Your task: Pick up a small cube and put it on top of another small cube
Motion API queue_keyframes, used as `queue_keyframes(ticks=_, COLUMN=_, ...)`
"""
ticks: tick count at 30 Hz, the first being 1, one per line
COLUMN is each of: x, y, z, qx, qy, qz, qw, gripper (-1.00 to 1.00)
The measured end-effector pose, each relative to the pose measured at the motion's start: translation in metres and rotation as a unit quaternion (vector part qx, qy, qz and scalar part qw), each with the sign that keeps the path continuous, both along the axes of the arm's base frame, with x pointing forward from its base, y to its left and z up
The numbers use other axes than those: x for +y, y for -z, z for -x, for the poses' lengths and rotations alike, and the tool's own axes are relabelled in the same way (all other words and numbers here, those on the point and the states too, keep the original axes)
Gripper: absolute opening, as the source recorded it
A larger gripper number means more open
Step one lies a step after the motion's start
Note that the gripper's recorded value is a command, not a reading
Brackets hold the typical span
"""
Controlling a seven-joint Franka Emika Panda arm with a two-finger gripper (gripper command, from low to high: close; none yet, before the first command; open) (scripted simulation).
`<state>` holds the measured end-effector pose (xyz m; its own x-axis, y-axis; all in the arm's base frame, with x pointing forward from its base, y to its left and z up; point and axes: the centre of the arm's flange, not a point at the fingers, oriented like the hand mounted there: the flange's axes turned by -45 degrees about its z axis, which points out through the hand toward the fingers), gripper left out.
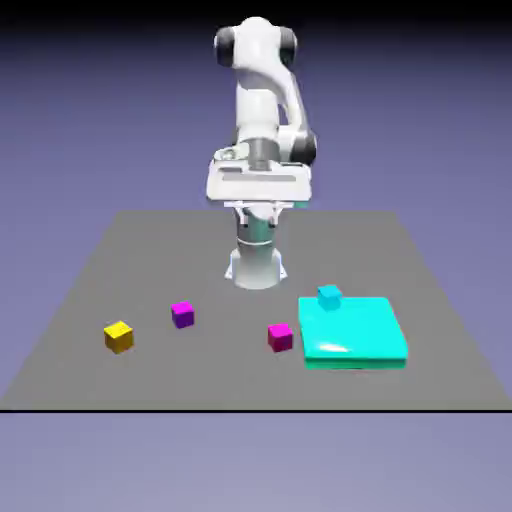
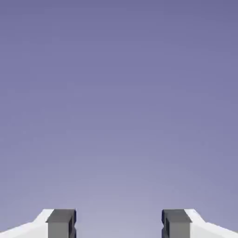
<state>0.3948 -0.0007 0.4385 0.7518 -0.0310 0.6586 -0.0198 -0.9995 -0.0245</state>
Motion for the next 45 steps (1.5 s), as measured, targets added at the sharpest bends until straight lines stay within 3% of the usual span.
queue_keyframes(ticks=4, x=-0.015, y=0.067, z=-0.009, qx=0.127, qy=0.109, qz=-0.09, qw=0.982, gripper=0.0)
queue_keyframes(ticks=8, x=-0.025, y=0.134, z=-0.005, qx=0.248, qy=0.221, qz=-0.176, qw=0.927, gripper=0.0)
queue_keyframes(ticks=18, x=-0.014, y=0.269, z=0.039, qx=0.486, qy=0.454, qz=-0.341, qw=0.665, gripper=0.0)
queue_keyframes(ticks=25, x=0.01, y=0.33, z=0.047, qx=0.486, qy=0.454, qz=-0.341, qw=0.665, gripper=0.0)
queue_keyframes(ticks=26, x=0.011, y=0.331, z=0.048, qx=0.486, qy=0.454, qz=-0.341, qw=0.665, gripper=-1.0)
queue_keyframes(ticks=34, x=-0.013, y=0.27, z=0.039, qx=0.486, qy=0.453, qz=-0.342, qw=0.665, gripper=-1.0)
queue_keyframes(ticks=40, x=-0.144, y=0.255, z=0.02, qx=0.411, qy=0.576, qz=-0.436, qw=0.556, gripper=-1.0)
queue_keyframes(ticks=45, x=-0.266, y=0.24, z=0.045, qx=0.331, qy=0.663, qz=-0.5, qw=0.449, gripper=-1.0)
